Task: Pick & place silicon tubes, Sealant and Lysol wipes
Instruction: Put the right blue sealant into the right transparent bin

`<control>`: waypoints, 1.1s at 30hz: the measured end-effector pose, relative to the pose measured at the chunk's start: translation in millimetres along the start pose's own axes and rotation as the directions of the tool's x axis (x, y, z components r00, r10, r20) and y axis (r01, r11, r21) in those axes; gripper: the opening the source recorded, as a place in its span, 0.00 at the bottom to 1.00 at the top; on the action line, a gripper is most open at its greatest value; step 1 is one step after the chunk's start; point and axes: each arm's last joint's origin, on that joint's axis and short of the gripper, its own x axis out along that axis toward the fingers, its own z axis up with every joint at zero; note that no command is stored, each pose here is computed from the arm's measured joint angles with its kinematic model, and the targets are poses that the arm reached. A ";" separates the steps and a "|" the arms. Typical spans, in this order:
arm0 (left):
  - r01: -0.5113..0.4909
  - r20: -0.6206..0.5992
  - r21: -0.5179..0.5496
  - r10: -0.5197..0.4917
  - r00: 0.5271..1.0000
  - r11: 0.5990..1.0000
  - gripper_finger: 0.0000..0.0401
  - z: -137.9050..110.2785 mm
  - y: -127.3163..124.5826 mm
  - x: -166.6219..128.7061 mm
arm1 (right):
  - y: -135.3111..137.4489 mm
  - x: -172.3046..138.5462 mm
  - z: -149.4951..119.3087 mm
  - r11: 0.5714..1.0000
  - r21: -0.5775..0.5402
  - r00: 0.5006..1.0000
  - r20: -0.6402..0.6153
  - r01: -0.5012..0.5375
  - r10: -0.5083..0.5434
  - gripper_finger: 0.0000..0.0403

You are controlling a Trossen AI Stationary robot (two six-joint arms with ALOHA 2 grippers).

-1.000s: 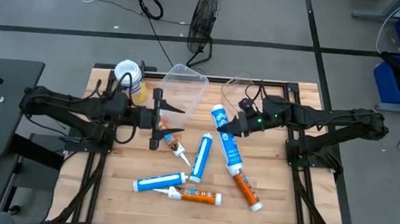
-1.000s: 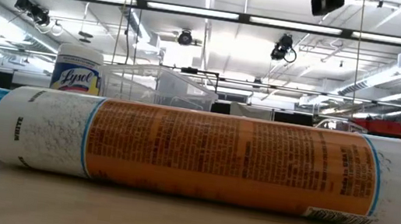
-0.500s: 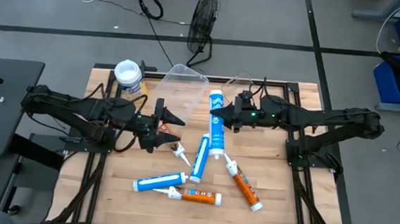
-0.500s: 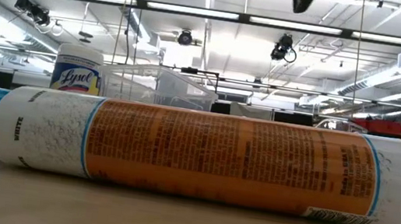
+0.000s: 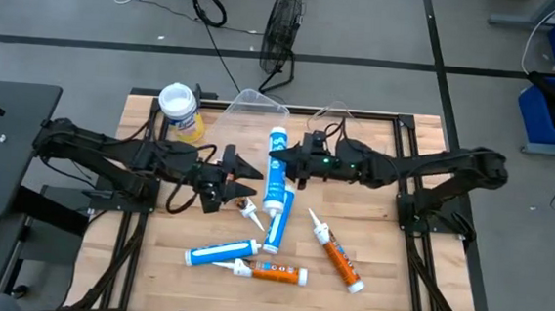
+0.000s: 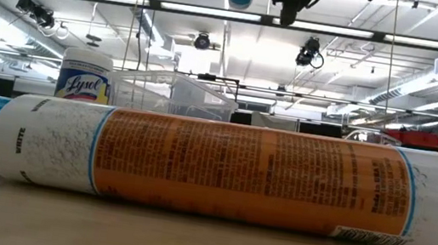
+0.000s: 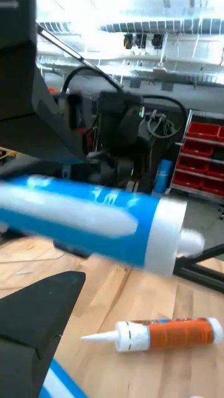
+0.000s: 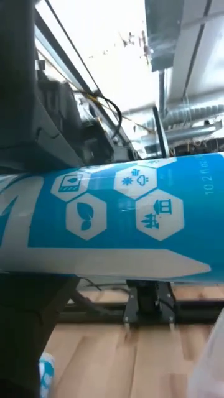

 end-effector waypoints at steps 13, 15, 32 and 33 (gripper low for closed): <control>0.029 0.017 -0.015 -0.029 0.999 0.999 0.77 3.3 -10.7 20.5 | -0.6 3.2 0.5 0.999 0.039 0.999 0.020 -0.034 0.033 0.51; 0.030 0.023 -0.013 -0.030 0.999 0.999 0.78 4.8 -13.1 25.0 | -1.6 3.3 0.6 0.999 0.037 0.999 0.026 -0.026 0.025 0.51; -0.025 0.044 -0.001 0.025 0.999 1.000 0.79 7.7 -15.4 40.8 | 0.4 3.3 0.8 0.998 0.033 0.999 0.030 -0.045 0.044 0.51; -0.025 0.044 -0.001 0.025 0.999 1.000 0.79 7.7 -15.3 40.7 | 0.4 3.2 0.7 0.998 0.033 0.999 0.028 -0.045 0.044 0.51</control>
